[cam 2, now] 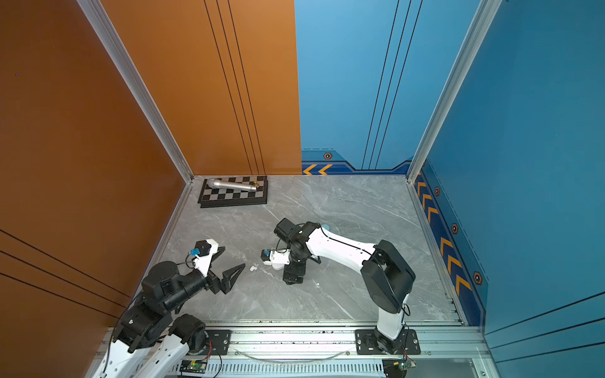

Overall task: Insert wireless bluetooth earbuds into charging case
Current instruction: Pick up the charging case from the center of the table.

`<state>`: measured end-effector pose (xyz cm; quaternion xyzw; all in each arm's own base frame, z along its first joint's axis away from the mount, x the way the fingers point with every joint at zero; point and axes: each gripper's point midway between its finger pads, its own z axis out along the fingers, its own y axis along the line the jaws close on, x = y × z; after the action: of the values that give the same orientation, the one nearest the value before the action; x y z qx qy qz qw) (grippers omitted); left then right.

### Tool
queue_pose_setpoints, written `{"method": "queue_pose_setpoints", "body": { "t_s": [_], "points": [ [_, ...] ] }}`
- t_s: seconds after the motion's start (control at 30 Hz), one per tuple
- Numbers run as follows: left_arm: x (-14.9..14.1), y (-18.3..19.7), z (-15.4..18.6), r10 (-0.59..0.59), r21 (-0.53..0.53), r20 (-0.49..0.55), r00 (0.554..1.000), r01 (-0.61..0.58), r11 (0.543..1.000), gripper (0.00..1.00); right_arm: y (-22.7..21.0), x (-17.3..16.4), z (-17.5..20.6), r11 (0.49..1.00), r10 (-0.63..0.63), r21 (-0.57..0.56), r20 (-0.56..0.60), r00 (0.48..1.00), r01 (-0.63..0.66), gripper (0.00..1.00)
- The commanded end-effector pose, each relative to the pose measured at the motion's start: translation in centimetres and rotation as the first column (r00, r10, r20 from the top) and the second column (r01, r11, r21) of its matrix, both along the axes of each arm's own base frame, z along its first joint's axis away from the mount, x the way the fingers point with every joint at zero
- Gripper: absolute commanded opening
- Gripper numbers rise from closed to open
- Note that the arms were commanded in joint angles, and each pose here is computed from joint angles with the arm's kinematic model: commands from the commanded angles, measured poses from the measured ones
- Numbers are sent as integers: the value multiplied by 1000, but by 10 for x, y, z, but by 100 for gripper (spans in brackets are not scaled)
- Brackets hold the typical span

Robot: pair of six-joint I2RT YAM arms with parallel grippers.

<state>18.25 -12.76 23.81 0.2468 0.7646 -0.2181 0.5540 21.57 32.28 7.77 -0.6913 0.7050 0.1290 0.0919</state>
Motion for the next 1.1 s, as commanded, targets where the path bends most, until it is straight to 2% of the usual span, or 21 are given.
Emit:
{"method": "queue_pose_setpoints", "body": {
  "t_s": [0.0,0.1,0.23,0.6,0.93,1.07],
  "points": [
    [-9,5,-23,-59,170,21,998,54,984,98,16,24,-1,996,79,32,84,993,-82,90],
    [-13,5,-29,-102,244,51,993,87,966,98,30,40,-4,995,72,67,111,991,-79,89],
    [-11,10,-37,-102,311,57,993,80,947,98,46,54,-6,993,74,82,136,988,-86,87],
    [-11,8,-45,-108,315,30,994,94,944,98,43,40,-34,993,110,30,105,988,-114,79],
    [-9,8,-47,-103,316,12,995,94,944,98,50,40,-47,996,88,23,109,990,-91,62],
    [-8,8,-46,-100,317,11,995,91,944,98,50,40,-46,996,86,26,111,990,-89,50]
  ]
}}
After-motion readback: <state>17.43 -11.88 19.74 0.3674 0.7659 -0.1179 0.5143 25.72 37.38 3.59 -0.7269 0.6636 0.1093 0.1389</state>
